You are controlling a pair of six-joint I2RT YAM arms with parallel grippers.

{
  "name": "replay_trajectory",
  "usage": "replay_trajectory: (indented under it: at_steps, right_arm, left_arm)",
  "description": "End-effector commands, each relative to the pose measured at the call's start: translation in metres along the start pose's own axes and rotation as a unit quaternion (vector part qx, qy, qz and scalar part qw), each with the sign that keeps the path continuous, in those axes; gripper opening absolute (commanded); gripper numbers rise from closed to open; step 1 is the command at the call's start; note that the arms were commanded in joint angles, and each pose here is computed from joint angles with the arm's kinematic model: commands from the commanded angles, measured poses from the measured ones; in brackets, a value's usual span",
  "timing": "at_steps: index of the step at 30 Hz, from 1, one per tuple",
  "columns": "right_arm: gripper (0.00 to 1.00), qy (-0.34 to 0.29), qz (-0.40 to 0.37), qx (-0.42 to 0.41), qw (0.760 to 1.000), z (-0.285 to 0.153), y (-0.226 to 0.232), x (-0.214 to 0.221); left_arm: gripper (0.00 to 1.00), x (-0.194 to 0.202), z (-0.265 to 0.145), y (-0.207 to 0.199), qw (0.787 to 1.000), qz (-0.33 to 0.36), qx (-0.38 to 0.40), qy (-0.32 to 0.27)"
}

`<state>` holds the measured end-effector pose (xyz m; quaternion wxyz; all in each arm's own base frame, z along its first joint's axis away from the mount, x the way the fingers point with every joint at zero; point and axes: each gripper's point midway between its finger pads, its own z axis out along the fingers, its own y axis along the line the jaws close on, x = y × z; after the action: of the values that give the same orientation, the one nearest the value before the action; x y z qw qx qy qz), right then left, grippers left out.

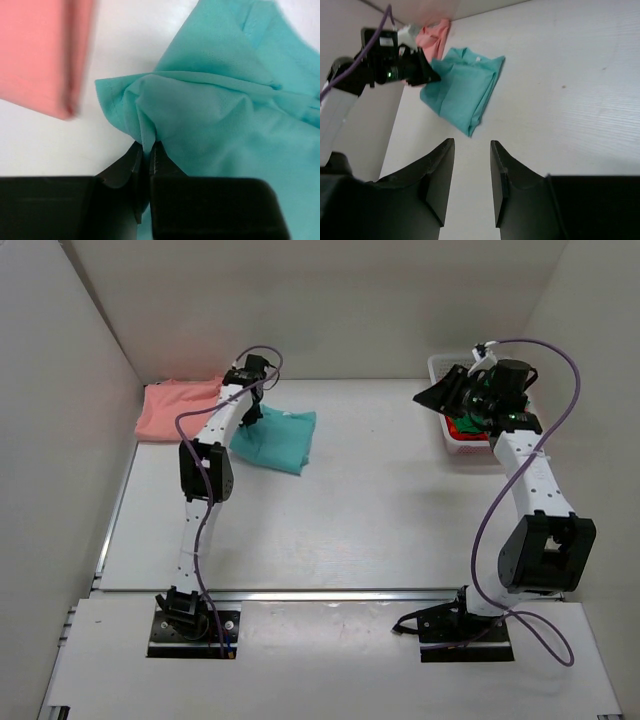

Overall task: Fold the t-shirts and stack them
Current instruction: Put the neatly folded tshirt into the corner of the board with the left arm

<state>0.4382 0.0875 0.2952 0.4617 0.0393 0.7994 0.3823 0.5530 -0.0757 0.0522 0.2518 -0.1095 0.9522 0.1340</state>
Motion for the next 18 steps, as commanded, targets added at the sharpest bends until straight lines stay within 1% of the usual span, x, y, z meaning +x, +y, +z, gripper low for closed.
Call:
replay_trajectory:
  at_steps: [1,4,7,10,12,14,18]
  right_arm:
    - [0.32,-0.002,-0.026,-0.043,0.999,-0.009,0.036,0.01]
    - [0.29,0.002,-0.022,-0.053,0.998,-0.012,0.046,0.019]
    - [0.27,0.015,-0.021,-0.061,0.998,-0.009,0.051,0.031]
    - [0.28,0.026,-0.021,-0.072,0.997,-0.005,0.061,0.041]
    - [0.28,0.03,-0.017,-0.073,0.997,-0.002,0.059,0.046]
    - [0.28,0.029,-0.015,-0.073,0.997,-0.003,0.059,0.047]
    - [0.28,0.029,-0.015,-0.069,0.997,-0.004,0.057,0.051]
  left_arm:
    - [0.0,-0.083,-0.052,0.05,0.991,-0.027,-0.04,-0.124]
    - [0.0,-0.112,-0.065,0.079,0.984,-0.054,-0.052,-0.163]
    - [0.0,-0.135,-0.074,0.095,0.977,-0.065,-0.05,-0.196]
    - [0.0,-0.153,-0.083,0.095,0.97,-0.071,-0.036,-0.23]
    - [0.0,-0.165,-0.087,0.099,0.964,-0.079,-0.033,-0.253]
    - [0.0,-0.172,-0.092,0.109,0.96,-0.085,-0.037,-0.263]
    - [0.0,-0.184,-0.102,0.143,0.954,-0.112,-0.041,-0.275]
